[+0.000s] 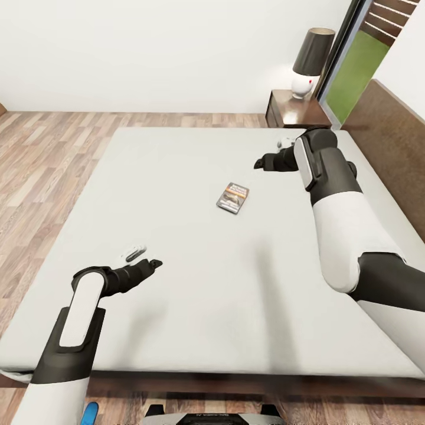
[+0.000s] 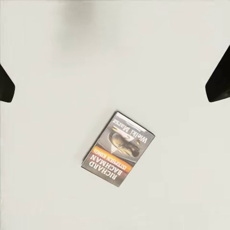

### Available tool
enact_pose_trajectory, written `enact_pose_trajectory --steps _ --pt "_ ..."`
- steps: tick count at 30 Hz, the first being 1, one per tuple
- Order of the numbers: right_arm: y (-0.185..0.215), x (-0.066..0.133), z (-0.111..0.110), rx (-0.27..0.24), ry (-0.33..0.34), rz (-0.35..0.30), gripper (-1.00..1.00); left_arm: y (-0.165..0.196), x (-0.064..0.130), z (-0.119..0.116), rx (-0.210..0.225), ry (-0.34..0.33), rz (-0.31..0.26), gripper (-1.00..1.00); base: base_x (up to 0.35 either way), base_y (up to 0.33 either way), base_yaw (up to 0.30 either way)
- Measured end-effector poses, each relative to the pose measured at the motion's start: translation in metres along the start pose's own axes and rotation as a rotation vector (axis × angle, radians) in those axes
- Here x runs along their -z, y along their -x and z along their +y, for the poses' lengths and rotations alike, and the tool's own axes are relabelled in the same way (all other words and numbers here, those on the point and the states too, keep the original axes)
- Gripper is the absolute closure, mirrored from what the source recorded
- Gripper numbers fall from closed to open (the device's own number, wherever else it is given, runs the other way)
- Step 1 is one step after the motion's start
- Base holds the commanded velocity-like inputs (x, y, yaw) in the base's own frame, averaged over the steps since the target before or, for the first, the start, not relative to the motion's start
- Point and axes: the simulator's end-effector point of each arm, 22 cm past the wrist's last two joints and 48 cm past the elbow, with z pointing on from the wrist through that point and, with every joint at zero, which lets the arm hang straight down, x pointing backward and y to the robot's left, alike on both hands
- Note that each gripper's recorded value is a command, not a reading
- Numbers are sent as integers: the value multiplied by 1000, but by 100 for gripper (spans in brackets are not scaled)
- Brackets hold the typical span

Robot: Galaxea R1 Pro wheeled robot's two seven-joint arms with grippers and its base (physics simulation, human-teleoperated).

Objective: In the bedroom, move the book from the bed onto either nightstand, and place the two sandals side by side next to the bed.

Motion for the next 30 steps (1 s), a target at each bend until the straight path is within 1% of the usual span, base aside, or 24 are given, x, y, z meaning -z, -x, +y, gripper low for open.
enact_pose_trajectory --steps 4,8,12,18,23,30 --pt "7 3 -8 -2 -11 -16 -100 10 1 21 28 25 -14 -100 0 0 -100" --pt "9 3 -10 -3 -15 -27 -100 12 -1 29 37 36 -15 -100 0 0 -144" --pt "14 6 -12 -2 -18 -47 -100 11 -4 34 42 45 -11 -100 0 0 -180" --pt "31 18 -12 -3 -18 -115 -100 10 -6 40 45 54 -8 -100 0 0 -157" --pt "24 15 -12 -1 -19 -124 -100 9 -9 43 46 58 -4 -100 0 0 -118" --pt "16 8 -10 1 -17 -119 -100 7 -12 45 46 63 1 -100 0 0 -75"
